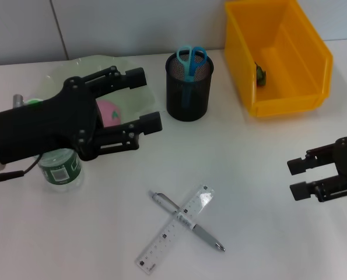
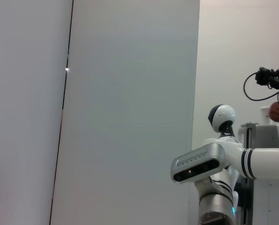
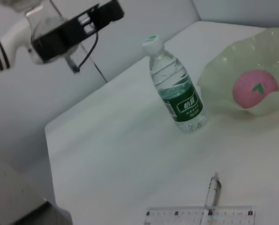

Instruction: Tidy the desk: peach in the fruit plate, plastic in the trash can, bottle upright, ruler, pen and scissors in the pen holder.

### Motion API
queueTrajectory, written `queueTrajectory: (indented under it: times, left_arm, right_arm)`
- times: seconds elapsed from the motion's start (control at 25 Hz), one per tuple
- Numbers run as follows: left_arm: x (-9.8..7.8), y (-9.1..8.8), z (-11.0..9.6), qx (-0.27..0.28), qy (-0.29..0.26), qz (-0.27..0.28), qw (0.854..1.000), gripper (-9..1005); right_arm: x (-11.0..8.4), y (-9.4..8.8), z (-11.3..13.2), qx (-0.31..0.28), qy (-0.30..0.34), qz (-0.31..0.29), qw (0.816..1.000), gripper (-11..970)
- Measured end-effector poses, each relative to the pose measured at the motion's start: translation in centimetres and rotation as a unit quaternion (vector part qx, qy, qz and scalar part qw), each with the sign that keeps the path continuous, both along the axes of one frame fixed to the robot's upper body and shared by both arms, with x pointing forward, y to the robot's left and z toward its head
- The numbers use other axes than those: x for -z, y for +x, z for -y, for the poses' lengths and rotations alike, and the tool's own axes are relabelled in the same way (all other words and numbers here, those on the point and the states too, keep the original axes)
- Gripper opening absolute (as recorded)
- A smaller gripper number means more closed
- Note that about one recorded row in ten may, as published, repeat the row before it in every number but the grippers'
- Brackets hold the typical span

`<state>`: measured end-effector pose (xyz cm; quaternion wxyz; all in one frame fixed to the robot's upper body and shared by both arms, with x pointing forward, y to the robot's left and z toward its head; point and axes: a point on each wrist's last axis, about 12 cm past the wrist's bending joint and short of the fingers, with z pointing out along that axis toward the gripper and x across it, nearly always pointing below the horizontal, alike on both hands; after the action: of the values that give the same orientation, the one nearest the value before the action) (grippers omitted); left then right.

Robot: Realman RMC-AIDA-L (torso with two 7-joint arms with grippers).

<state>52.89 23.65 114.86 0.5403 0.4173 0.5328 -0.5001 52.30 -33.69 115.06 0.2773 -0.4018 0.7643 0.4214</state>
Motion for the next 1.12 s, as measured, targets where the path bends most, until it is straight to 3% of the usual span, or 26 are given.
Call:
queueTrajectory:
  times: [0.44, 0.8, 0.92, 1.12]
  left_arm:
    - [-0.8, 0.0, -0.2, 0.017, 0.040, -0.035, 0.998, 815]
    - [-2.6, 0.5, 0.4, 0.028, 0.096, -0.053, 0.994, 815]
    - [-4.3, 1.0, 1.2, 0.030, 0.119, -0.060, 0.991, 815]
    - [-7.3, 2.7, 3.3, 0.015, 0.179, -0.118, 0.977, 815]
  right_arm:
    - [1.0, -0.3, -0.7, -0.029, -0.056, 0.150, 0.987, 657]
    - [0.8, -0.1, -1.2, -0.026, -0.058, 0.145, 0.987, 658]
    - [0.6, 0.1, -1.2, -0.022, -0.057, 0.134, 0.989, 658]
    - [0.4, 0.2, -1.2, -0.017, -0.059, 0.122, 0.991, 658]
